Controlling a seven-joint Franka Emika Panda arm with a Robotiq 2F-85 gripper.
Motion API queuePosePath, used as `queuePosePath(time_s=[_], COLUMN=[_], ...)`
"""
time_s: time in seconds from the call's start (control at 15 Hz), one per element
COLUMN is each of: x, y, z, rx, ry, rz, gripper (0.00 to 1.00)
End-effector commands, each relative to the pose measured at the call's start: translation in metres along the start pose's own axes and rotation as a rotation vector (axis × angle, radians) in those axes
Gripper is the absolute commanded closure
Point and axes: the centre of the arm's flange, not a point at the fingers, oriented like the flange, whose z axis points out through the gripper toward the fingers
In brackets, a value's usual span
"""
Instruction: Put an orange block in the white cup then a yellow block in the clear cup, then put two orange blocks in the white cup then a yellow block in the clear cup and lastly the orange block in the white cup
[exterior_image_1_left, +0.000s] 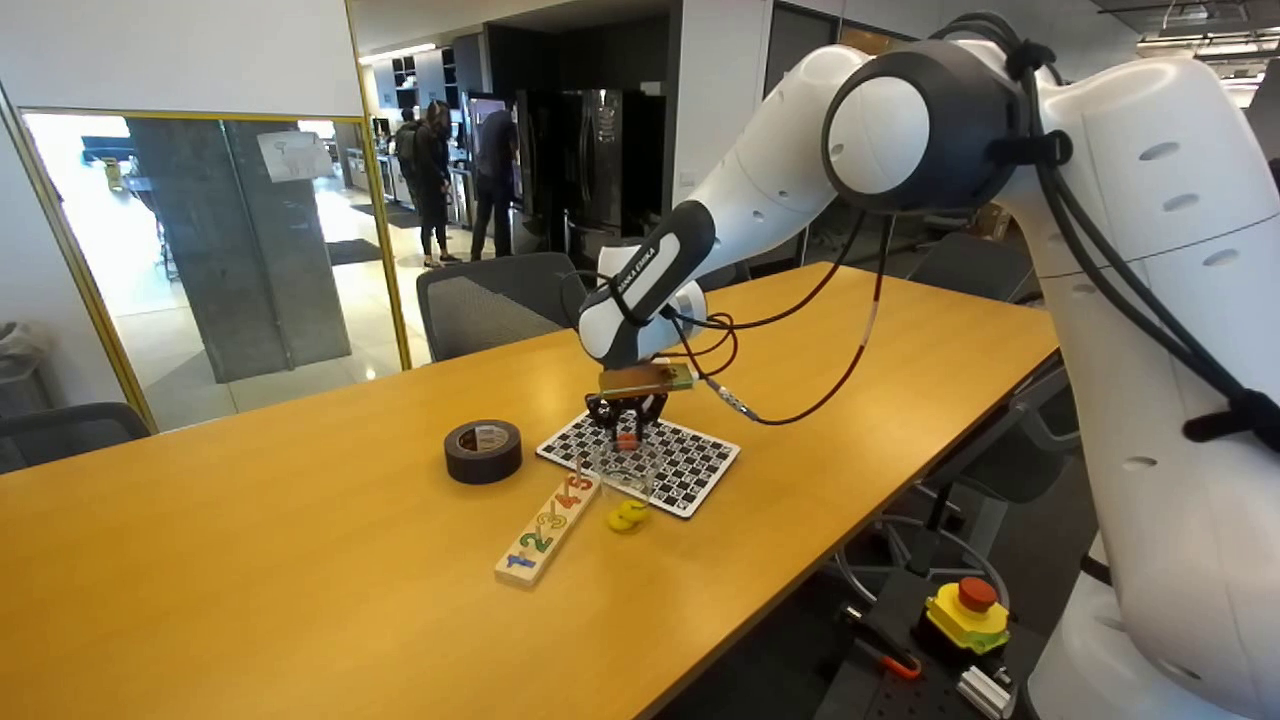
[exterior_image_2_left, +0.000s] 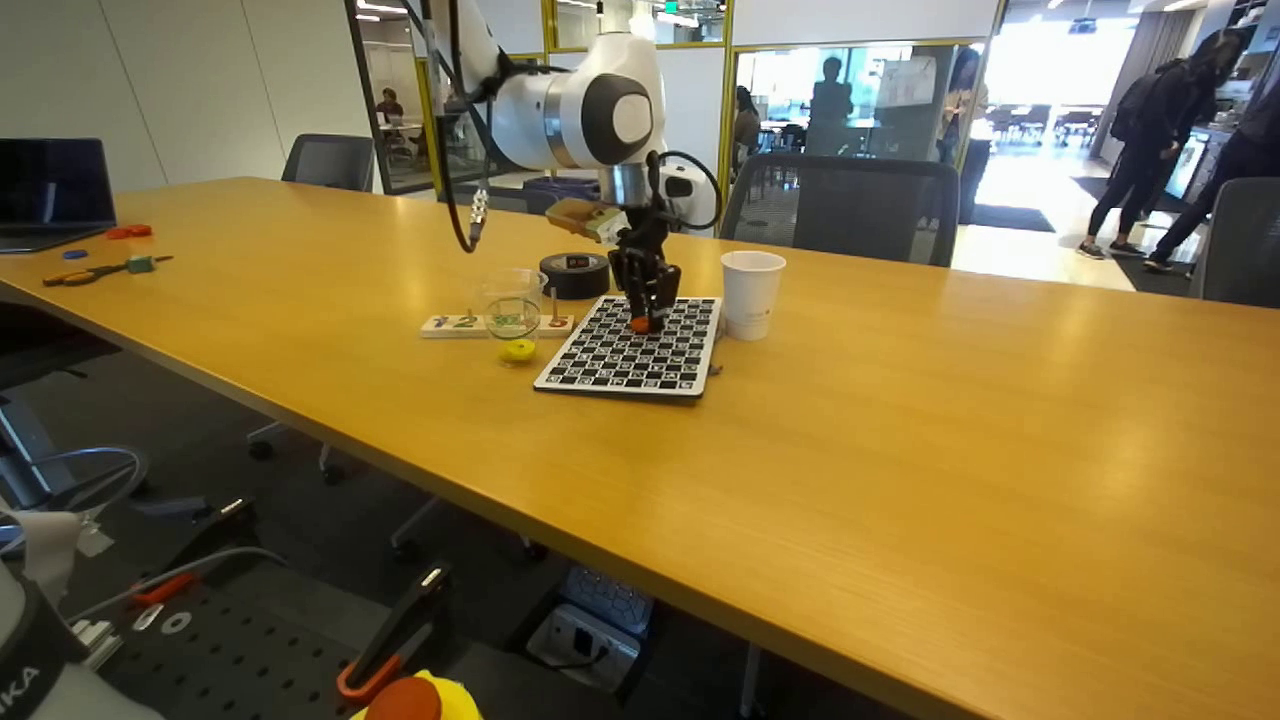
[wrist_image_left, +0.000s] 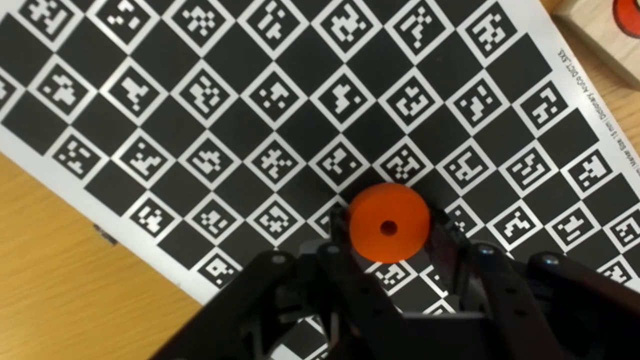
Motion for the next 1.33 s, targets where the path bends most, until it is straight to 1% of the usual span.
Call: queuePosePath(time_s=[0.0, 0.27, 0.47, 0.67, 0.87, 1.27], x=[0.015, 0.035, 0.043, 0.048, 0.063, 0.099], y=[0.006, 0.027, 0.037, 0.043, 0.049, 0.066], z=[-0.026, -0.075, -0.106, -0.126, -0.128, -0.113], rx=[0.0, 0.028, 0.066, 0.083, 0.076, 0.056], ry=[0.033, 0.103, 0.12, 0.136, 0.149, 0.138], rz=[0.018, 0.031, -0.005, -0.043, -0.038, -0.002], gripper=[0.78, 0.78, 0.78, 0.78, 0.78, 0.78])
